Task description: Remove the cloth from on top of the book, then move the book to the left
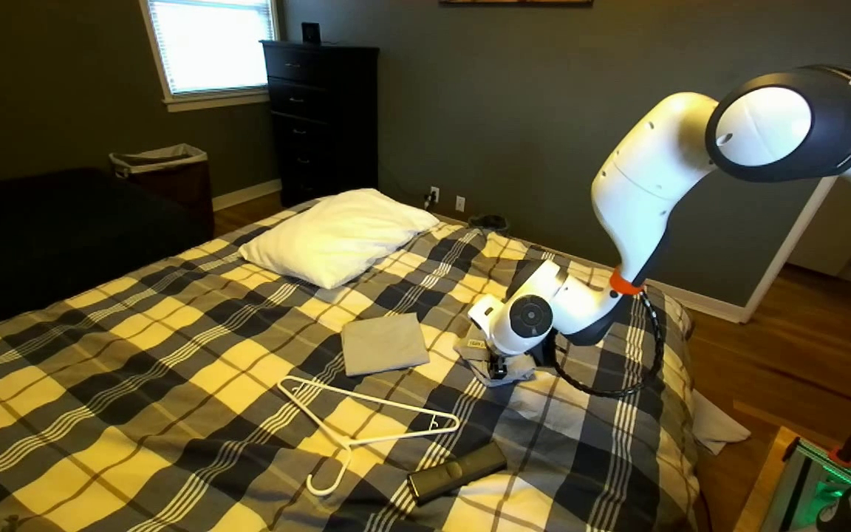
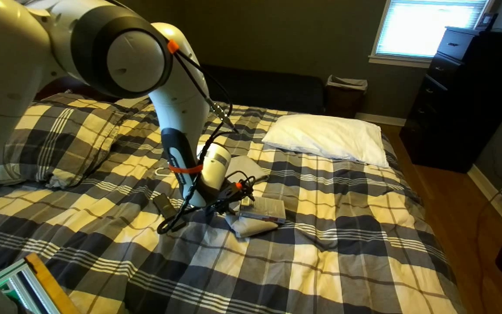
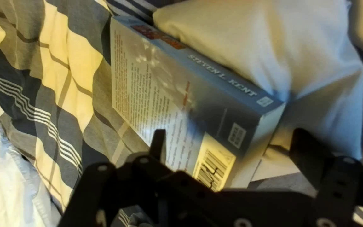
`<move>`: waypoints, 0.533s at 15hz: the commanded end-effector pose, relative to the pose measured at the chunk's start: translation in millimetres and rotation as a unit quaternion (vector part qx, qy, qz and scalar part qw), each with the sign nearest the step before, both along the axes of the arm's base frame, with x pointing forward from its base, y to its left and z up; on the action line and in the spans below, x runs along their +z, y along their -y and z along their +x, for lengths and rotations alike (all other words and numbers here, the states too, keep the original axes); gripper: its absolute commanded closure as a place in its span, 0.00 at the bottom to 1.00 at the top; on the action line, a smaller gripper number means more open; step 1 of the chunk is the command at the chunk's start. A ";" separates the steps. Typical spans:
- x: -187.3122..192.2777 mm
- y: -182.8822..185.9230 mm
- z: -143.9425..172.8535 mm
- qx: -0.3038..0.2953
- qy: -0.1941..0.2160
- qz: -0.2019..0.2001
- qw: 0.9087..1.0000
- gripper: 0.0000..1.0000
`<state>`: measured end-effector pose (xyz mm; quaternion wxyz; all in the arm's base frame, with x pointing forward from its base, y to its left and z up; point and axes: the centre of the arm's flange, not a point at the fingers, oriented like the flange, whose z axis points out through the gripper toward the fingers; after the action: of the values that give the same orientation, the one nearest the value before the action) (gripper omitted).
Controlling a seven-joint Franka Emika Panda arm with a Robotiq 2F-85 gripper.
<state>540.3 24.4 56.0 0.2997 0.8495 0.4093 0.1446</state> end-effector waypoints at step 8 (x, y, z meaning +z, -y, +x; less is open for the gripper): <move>-12.8 22.2 6.7 -0.080 -0.002 -0.055 0.995 0.00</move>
<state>542.9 7.1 50.7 0.3291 0.8612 0.3723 0.1064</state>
